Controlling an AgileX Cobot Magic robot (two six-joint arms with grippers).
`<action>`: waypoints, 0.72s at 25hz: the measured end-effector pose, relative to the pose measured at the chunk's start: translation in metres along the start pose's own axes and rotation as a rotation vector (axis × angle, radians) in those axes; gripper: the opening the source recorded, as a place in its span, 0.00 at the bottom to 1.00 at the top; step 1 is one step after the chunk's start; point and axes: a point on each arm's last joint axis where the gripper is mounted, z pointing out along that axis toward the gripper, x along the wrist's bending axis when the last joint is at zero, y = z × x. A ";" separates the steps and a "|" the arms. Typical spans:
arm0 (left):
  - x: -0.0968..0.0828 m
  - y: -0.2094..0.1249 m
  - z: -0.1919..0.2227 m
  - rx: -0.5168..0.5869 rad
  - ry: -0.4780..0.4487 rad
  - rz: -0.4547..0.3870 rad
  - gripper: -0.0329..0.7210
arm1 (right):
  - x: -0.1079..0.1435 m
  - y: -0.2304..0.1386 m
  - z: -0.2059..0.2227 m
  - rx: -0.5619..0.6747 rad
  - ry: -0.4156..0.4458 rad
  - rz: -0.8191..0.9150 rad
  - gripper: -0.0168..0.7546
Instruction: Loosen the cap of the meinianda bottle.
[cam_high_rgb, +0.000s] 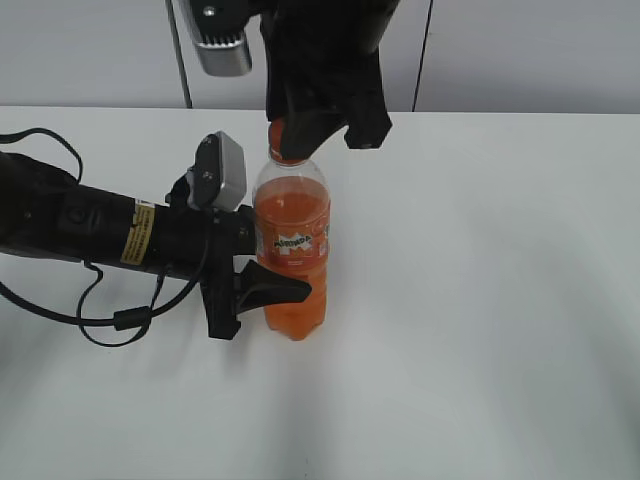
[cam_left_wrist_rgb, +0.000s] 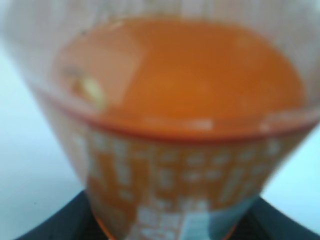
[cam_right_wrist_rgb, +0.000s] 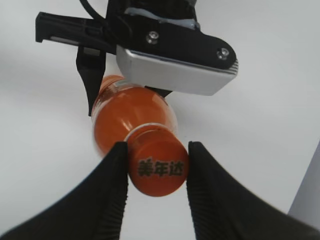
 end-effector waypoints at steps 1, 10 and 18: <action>0.000 0.000 0.000 0.000 0.000 0.000 0.53 | 0.000 0.000 0.000 0.000 0.000 -0.040 0.37; 0.000 0.000 0.000 0.000 0.000 0.000 0.53 | 0.000 0.000 0.000 -0.001 -0.001 -0.193 0.37; 0.000 0.000 0.000 0.002 -0.004 0.003 0.53 | 0.000 0.002 -0.001 -0.018 0.002 -0.197 0.37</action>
